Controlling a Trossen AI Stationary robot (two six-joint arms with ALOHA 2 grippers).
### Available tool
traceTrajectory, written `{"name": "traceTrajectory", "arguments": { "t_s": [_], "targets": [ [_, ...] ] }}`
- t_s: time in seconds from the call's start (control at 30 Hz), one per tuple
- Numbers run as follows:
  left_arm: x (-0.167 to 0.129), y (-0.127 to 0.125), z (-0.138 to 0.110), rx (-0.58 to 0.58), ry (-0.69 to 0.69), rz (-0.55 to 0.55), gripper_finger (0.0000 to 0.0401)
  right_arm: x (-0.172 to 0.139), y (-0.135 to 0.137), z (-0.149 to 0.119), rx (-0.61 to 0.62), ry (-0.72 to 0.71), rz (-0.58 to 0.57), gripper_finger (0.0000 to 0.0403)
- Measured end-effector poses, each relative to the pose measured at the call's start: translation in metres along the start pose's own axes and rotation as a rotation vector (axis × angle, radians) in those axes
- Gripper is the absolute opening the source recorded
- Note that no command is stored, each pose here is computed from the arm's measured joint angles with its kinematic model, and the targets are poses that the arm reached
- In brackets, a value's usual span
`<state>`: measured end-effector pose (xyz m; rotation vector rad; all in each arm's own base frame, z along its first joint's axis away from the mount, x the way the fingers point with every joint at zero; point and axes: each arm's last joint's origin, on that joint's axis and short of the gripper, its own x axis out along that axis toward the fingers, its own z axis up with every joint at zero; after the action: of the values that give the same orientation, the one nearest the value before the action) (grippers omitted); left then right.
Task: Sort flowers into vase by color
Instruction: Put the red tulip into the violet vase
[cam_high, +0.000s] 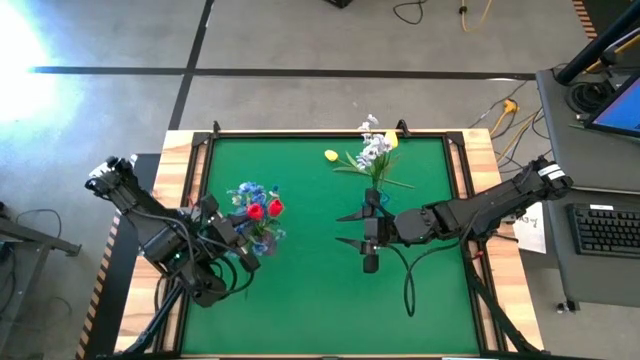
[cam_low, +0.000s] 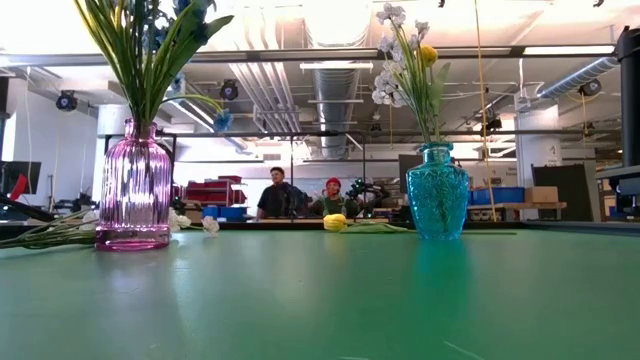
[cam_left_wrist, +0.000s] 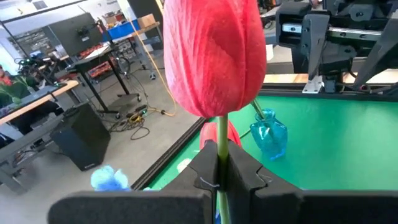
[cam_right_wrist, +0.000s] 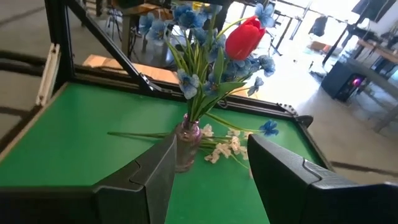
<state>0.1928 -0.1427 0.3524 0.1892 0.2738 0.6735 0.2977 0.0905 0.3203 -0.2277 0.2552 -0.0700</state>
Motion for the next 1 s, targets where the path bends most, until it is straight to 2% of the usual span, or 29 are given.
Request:
{"name": "traceTrajectory", "arguments": {
  "t_s": [0.13, 0.43, 0.63, 0.9, 1.0],
  "targets": [
    [0.001, -0.006, -0.001, -0.002, 0.001, -0.003, 0.0, 0.0, 0.0, 0.0, 0.071, -0.002, 0.0, 0.0192],
    [-0.002, -0.004, 0.009, -0.051, -0.009, -0.016, 0.0, -0.002, 0.003, 0.007, 0.113, -0.049, 0.008, 0.0192],
    [-0.003, -0.002, 0.013, -0.044, -0.012, -0.019, 0.0, -0.002, 0.003, 0.007, 0.152, -0.043, 0.012, 0.0192],
    [-0.004, -0.001, 0.019, -0.027, -0.016, -0.021, 0.0, -0.006, 0.014, 0.004, 0.148, -0.008, 0.055, 0.0192],
    [-0.006, 0.001, 0.024, -0.038, 0.005, -0.056, 0.0, -0.006, 0.014, 0.004, 0.147, -0.007, 0.056, 0.0192]
  ]
}}
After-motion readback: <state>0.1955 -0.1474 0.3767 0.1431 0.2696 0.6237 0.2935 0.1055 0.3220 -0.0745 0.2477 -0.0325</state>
